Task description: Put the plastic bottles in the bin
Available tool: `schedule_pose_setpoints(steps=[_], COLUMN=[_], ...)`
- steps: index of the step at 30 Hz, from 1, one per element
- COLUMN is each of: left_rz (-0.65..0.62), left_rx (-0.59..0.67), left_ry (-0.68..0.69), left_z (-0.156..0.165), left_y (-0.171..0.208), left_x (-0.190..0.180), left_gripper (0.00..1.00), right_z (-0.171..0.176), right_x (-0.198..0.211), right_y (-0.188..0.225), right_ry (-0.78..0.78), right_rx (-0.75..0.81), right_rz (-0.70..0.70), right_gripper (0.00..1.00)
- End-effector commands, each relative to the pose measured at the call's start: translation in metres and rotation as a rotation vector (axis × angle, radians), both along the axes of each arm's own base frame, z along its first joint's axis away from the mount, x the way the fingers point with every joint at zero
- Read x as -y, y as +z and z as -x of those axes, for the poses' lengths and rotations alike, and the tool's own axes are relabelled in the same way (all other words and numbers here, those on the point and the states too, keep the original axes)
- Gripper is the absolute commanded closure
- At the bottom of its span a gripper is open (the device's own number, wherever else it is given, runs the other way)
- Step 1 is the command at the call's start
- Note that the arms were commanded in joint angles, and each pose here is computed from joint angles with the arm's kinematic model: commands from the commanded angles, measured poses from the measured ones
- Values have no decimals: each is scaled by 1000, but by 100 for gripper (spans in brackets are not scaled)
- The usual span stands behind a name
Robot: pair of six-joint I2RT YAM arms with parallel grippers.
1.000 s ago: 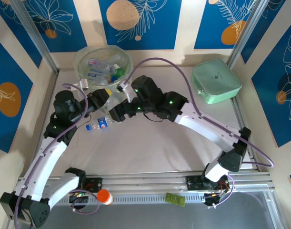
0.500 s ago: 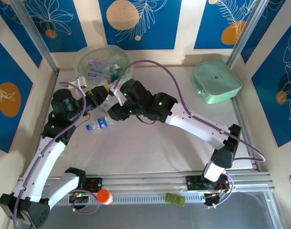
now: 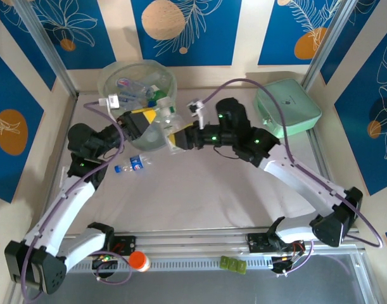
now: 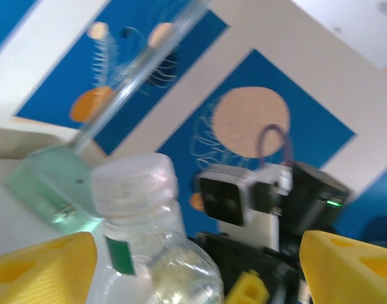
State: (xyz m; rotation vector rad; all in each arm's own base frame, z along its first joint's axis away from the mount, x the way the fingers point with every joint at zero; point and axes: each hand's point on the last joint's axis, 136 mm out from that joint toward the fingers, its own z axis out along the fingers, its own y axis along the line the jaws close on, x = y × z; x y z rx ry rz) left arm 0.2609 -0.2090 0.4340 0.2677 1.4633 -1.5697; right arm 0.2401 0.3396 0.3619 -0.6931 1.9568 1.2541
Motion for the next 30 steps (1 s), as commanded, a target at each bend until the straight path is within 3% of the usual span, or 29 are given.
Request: schedule_pose_setpoints(steps=[1,9,15,22,27,30], left_rz=[41,-30,-124,-152,-230,-174], left_rx=[154,123,49,-10,-7,18], left_ry=[-197,-229,-106,-113,-37,-120], left_z=[41,46,25,14,6,13], left_y=[28,9,-16,-27,-39,-28], left_x=[22,58,55,65,60,69], left_gripper=[17,18,21,20,19,20], right_z=[26,35,41,46,48,48], right_x=[0,15,27,31,34,34], right_y=[31,34,41,45,47,47], right_ry=[152,160,138,140,137,138], right_rx=[-30,-17,21,32,38,40], right_rz=[-181,-222,-234,-237,-233,-236], right_gripper=[58,58,58,58,58,58])
